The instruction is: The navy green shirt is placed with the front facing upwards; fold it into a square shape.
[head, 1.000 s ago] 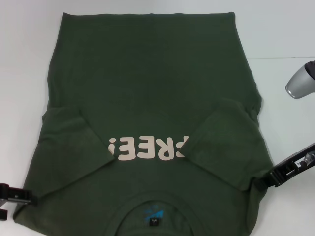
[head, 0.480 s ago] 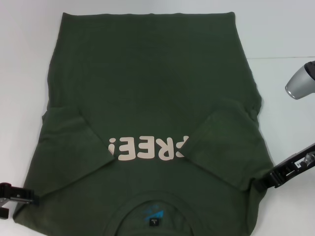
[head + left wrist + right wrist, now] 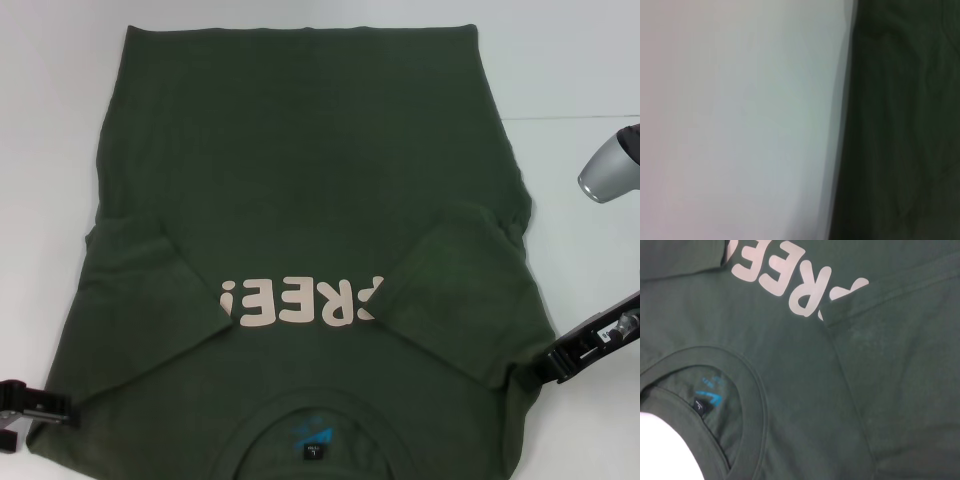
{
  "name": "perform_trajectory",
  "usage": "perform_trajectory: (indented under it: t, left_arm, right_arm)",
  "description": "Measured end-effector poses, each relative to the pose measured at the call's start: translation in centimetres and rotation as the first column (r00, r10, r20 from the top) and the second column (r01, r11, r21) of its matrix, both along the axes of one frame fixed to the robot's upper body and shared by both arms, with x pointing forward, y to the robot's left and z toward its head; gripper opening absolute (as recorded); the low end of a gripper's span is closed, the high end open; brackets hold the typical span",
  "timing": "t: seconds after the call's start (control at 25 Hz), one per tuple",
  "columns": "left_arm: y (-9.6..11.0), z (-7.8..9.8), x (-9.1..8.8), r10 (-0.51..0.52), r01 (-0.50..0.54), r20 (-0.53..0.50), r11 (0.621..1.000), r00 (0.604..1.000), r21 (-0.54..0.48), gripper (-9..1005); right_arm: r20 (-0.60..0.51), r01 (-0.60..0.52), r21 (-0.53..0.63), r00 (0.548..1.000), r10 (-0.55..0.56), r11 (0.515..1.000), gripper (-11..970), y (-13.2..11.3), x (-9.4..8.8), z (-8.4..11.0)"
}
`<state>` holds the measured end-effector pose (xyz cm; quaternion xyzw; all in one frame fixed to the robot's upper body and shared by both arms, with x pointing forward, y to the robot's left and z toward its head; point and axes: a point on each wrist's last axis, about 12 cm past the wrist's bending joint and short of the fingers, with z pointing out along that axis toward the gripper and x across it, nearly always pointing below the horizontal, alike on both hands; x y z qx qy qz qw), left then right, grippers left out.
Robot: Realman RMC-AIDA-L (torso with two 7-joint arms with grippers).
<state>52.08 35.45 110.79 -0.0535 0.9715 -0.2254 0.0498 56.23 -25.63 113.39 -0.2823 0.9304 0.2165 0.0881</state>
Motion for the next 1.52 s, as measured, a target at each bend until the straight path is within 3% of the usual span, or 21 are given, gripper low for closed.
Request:
perform_trajectory:
  t: [1.2, 1.32, 1.52]
  left_arm:
    - [-1.5, -0.2, 1.1, -0.049, 0.049, 0.0, 0.998, 0.999, -0.029, 870]
    - [-1.5, -0.2, 1.2, -0.056, 0.057, 0.013, 0.998, 0.998, -0.022, 641]
    - [-1.8, -0.1, 1.5, -0.07, 0.07, 0.02, 0.998, 0.997, -0.007, 389]
  right_arm:
    - [-0.005, -0.004, 0.005, 1.0, 0.004, 1.0, 39, 0.0, -0.2, -0.2]
    - [-0.005, -0.004, 0.005, 1.0, 0.004, 1.0, 39, 0.0, -0.2, -0.2]
    - [-0.006, -0.004, 0.005, 1.0, 0.004, 1.0, 39, 0.0, -0.2, -0.2]
